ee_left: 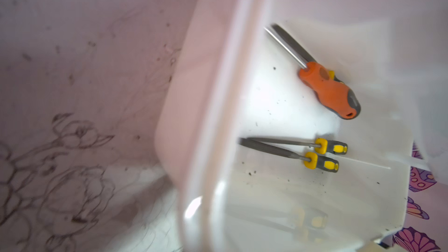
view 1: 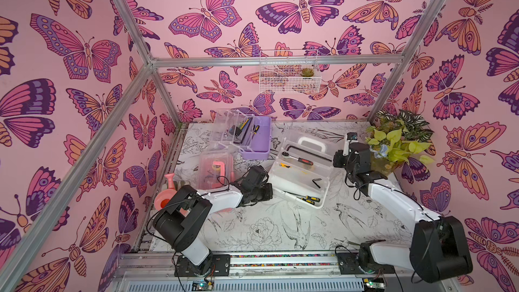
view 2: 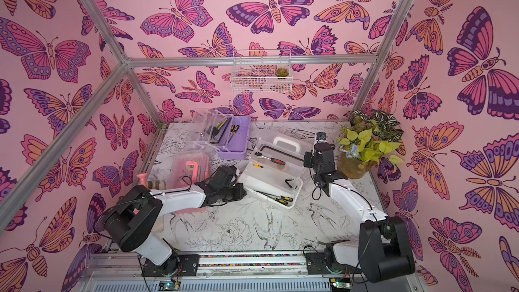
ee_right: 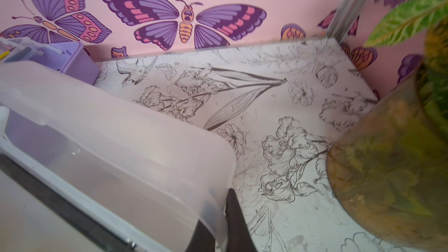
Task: Close toolboxes
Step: Close the toolbox lid.
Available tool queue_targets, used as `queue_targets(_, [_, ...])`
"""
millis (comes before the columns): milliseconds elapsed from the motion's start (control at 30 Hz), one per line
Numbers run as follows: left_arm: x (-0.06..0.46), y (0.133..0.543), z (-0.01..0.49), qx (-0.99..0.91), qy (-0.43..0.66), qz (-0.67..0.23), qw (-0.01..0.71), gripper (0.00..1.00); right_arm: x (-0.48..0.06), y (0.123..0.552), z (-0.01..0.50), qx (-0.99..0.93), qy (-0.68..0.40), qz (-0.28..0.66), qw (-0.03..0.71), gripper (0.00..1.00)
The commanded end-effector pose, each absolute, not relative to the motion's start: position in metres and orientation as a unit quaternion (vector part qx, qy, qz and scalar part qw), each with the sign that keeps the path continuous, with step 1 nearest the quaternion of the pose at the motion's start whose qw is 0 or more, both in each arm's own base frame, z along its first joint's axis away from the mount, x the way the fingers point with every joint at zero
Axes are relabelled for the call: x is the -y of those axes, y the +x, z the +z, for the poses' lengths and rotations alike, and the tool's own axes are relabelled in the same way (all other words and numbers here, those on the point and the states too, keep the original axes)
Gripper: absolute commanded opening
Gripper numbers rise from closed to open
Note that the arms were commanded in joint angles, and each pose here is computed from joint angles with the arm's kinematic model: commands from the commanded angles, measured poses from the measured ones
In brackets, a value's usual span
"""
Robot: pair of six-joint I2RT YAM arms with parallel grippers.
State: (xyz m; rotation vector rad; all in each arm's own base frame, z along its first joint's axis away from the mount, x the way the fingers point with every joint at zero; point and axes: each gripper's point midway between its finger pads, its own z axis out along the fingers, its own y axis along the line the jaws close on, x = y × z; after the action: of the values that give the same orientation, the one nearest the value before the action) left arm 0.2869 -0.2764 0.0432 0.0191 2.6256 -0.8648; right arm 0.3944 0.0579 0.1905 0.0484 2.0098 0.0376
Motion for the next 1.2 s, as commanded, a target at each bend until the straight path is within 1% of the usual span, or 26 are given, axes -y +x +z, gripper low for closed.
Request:
queue_targets(0, [0.303, 0.32, 0.077, -0.9, 0.026, -0.354, 0.253, 0.07, -0.082, 0.385, 0.213, -0.81, -0.046, 0.015, 0.584, 0.0])
queue_targets(233, [0.314, 0.339, 0.076, -0.893, 0.032, -0.359, 0.269, 0.07, -0.104, 0.354, 0.214, -0.777, -0.099, 0.006, 0.621, 0.0])
queue_targets(333, [0.315, 0.345, 0.075, -0.891, 0.029, -0.362, 0.272, 0.08, -0.113, 0.341, 0.204, -0.778, -0.116, -0.006, 0.617, 0.05])
queue_targets(500, [0.318, 0.349, 0.074, -0.888, 0.027, -0.37, 0.27, 0.08, -0.123, 0.327, 0.191, -0.785, -0.12, -0.005, 0.607, 0.21])
queue_targets(633, [0.314, 0.349, 0.078, -0.887, 0.023, -0.371, 0.275, 0.08, -0.131, 0.317, 0.189, -0.795, -0.117, 0.04, 0.595, 0.37])
queue_targets(767, [0.307, 0.348, 0.081, -0.887, 0.017, -0.37, 0.277, 0.09, -0.142, 0.306, 0.186, -0.803, -0.107, 0.098, 0.578, 0.45])
queue_targets(800, [0.306, 0.348, 0.08, -0.887, 0.014, -0.37, 0.277, 0.09, -0.143, 0.304, 0.185, -0.805, -0.106, 0.106, 0.574, 0.48])
queue_targets(967, [0.302, 0.347, 0.08, -0.887, 0.011, -0.369, 0.276, 0.09, -0.156, 0.289, 0.177, -0.818, -0.108, 0.159, 0.543, 0.72])
queue_targets(1033, [0.301, 0.346, 0.08, -0.887, 0.01, -0.37, 0.275, 0.09, -0.16, 0.284, 0.176, -0.82, -0.111, 0.172, 0.535, 0.78])
queue_targets(1067, [0.299, 0.345, 0.08, -0.887, 0.009, -0.371, 0.274, 0.09, -0.161, 0.282, 0.176, -0.82, -0.111, 0.177, 0.533, 0.79])
queue_targets(1133, [0.296, 0.343, 0.082, -0.887, 0.007, -0.372, 0.274, 0.1, -0.159, 0.281, 0.177, -0.822, -0.098, 0.178, 0.533, 0.94])
queue_targets(1167, [0.293, 0.34, 0.082, -0.888, 0.007, -0.37, 0.272, 0.1, -0.156, 0.282, 0.178, -0.823, -0.086, 0.176, 0.534, 0.99])
